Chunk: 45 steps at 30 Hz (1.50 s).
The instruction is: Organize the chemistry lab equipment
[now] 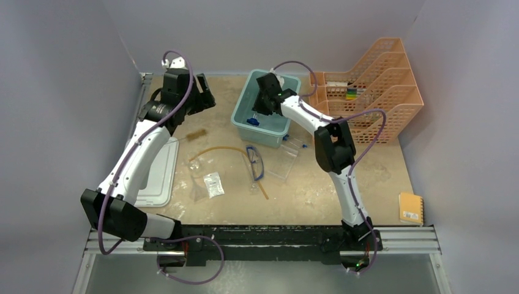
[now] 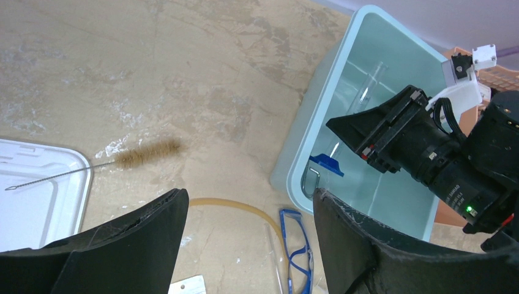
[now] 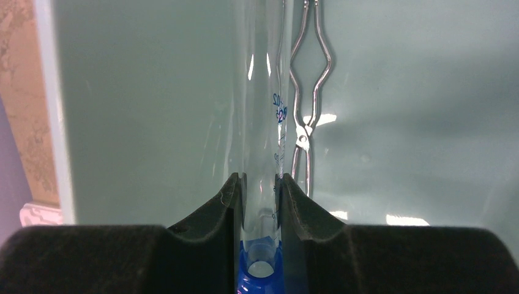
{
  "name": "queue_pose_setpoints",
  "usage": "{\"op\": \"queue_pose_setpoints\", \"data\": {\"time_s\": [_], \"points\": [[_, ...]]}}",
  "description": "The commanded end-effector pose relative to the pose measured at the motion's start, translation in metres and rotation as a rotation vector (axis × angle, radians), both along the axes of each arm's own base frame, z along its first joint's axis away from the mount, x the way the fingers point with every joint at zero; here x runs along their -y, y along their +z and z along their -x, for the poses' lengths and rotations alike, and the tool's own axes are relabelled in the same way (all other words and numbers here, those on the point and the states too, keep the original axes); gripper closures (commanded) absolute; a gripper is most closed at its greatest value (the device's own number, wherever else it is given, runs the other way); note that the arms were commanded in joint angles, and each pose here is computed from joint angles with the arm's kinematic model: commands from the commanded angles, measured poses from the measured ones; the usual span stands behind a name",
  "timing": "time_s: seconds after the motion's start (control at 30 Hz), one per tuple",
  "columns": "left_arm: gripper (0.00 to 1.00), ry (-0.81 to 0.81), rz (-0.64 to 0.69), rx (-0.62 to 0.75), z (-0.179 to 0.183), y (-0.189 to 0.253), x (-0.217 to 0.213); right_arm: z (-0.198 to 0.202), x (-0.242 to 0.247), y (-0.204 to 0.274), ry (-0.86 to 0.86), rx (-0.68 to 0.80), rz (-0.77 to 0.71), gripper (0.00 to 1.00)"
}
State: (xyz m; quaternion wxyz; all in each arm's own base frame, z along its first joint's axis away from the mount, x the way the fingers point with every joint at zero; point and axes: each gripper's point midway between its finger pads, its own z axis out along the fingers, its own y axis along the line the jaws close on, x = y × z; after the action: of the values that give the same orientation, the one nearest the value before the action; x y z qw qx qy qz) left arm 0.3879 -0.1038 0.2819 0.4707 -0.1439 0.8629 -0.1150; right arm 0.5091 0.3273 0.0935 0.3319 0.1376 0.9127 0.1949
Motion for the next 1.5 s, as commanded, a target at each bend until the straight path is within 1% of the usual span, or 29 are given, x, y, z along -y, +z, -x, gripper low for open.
{"op": "queue_pose_setpoints", "data": {"time_s": [0.0,0.17,0.23,0.3,0.4,0.5,0.63,0.87,1.07,1.2,1.3,1.37,1.47], "points": [[0.27,-0.008,0.028,0.022,-0.003,0.003,0.005,-0.01,-0.002,0.009,-0.066,0.02,-0.008,0.94],[0.27,-0.005,0.035,0.015,-0.003,0.0,0.006,-0.015,-0.004,0.0,-0.064,0.018,0.002,0.88],[0.27,-0.006,0.038,0.015,-0.004,-0.001,0.006,-0.017,-0.007,-0.003,-0.05,0.021,-0.001,0.82],[0.27,-0.005,0.038,0.015,-0.004,-0.001,0.006,-0.017,-0.009,-0.005,-0.042,0.022,-0.005,0.72],[0.27,-0.004,0.038,0.019,-0.007,0.001,0.007,-0.016,-0.011,0.0,-0.029,0.024,-0.017,0.55],[0.27,-0.004,0.039,0.023,-0.009,0.003,0.008,-0.011,-0.013,0.015,-0.004,0.033,-0.039,0.46],[0.27,-0.004,0.029,0.034,-0.011,0.007,0.007,-0.01,-0.009,0.051,0.03,0.111,-0.034,0.4],[0.26,0.0,0.033,0.049,-0.013,0.008,0.006,0.002,0.005,0.111,0.068,0.215,-0.018,0.36],[0.26,-0.035,0.07,0.014,-0.005,-0.009,0.014,0.027,0.018,0.145,0.156,0.285,0.018,0.38],[0.26,-0.07,0.091,-0.037,0.008,-0.027,0.02,0.053,0.035,0.155,0.233,0.337,0.068,0.41],[0.28,-0.068,0.11,-0.078,0.019,-0.044,0.021,0.076,0.041,0.165,0.313,0.378,0.096,0.43],[0.3,-0.059,0.124,-0.102,0.025,-0.055,0.021,0.099,0.036,0.17,0.387,0.405,0.112,0.45],[0.34,-0.021,0.115,-0.114,0.029,-0.063,0.014,0.13,0.016,0.17,0.483,0.464,0.217,0.46]]}}
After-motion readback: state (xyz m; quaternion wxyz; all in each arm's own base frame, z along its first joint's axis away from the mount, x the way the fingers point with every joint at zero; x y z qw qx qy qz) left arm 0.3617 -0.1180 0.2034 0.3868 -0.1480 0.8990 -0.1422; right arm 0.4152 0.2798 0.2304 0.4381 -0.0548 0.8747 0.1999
